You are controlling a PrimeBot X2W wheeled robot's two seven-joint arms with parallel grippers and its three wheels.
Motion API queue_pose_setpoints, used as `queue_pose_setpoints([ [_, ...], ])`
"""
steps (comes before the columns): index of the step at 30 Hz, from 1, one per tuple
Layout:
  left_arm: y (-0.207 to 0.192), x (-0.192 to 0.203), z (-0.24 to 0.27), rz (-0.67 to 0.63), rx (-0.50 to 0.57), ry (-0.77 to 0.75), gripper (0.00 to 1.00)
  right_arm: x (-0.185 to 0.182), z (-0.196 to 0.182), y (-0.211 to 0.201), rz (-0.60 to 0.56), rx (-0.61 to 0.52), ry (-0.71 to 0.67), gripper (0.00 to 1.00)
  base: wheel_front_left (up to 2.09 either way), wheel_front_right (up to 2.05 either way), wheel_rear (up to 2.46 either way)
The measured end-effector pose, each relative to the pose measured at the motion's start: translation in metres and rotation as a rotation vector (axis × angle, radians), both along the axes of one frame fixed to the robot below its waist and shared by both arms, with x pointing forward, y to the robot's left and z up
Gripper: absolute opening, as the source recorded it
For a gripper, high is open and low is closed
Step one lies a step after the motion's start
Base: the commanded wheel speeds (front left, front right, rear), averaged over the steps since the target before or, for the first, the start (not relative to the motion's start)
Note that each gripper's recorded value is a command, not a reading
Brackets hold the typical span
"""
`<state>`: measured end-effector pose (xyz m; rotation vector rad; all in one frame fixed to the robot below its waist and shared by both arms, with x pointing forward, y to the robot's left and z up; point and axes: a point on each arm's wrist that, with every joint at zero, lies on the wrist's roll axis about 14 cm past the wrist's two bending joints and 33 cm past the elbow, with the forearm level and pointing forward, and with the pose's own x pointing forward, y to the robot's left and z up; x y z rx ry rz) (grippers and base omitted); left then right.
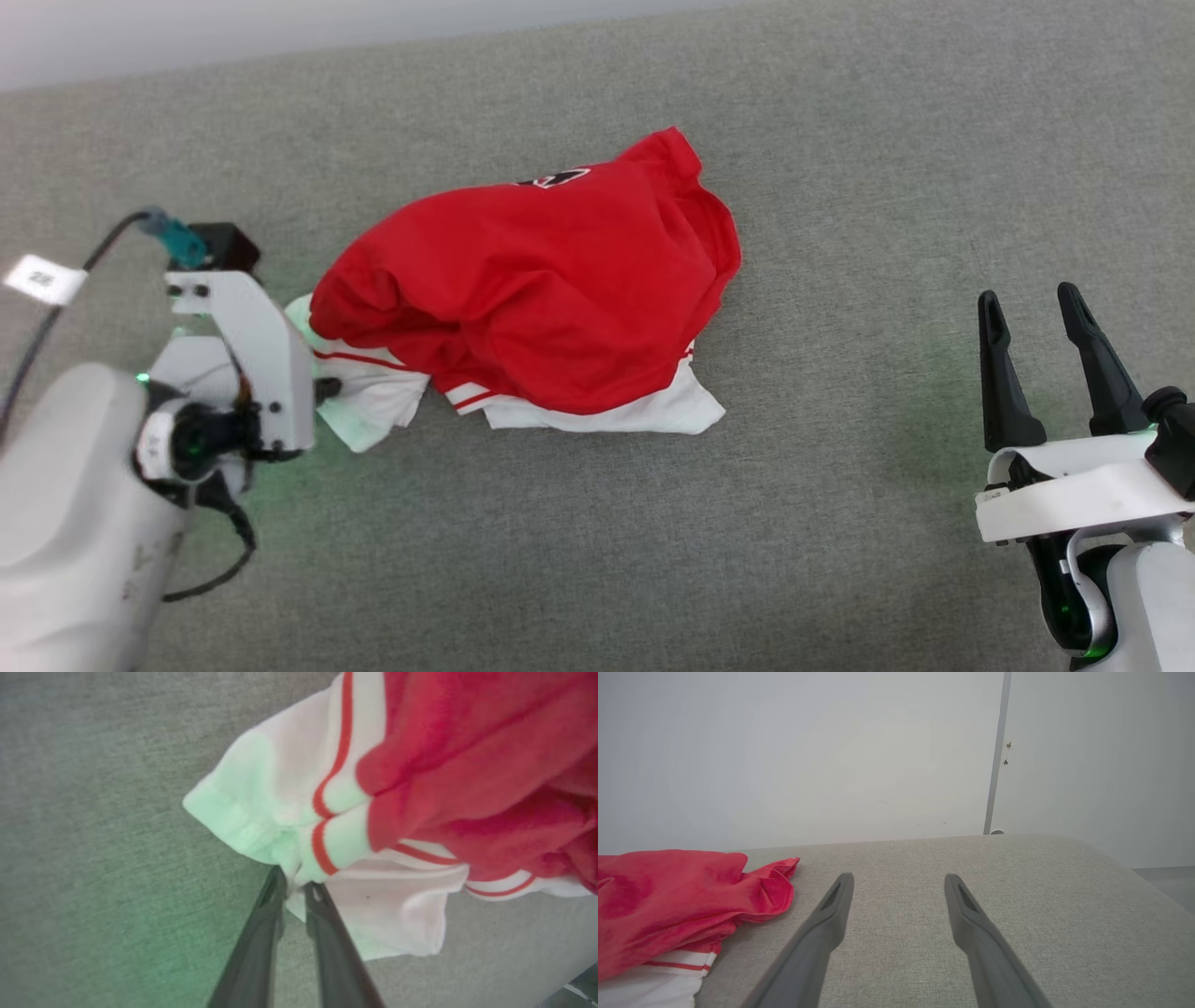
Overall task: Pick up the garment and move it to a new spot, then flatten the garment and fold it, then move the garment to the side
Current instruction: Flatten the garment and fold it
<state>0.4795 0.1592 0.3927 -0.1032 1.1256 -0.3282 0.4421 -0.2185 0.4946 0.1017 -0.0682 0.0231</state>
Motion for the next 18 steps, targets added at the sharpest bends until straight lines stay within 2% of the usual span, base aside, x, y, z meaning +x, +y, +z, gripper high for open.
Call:
queue_pose_setpoints([
  [9, 0.009, 0.003, 0.012, 0.010, 0.017, -0.051, 0.00, 0.002, 0.006, 0.004, 0.011, -0.004, -0.018, 1.00, 0.00, 0.00, 0.00],
  [18, 0.072, 0.003, 0.049, 0.127, 0.114, -0.150, 0.00, -0.001, 0.015, 0.009, 0.027, -0.003, -0.038, 1.00, 0.00, 0.00, 0.00],
])
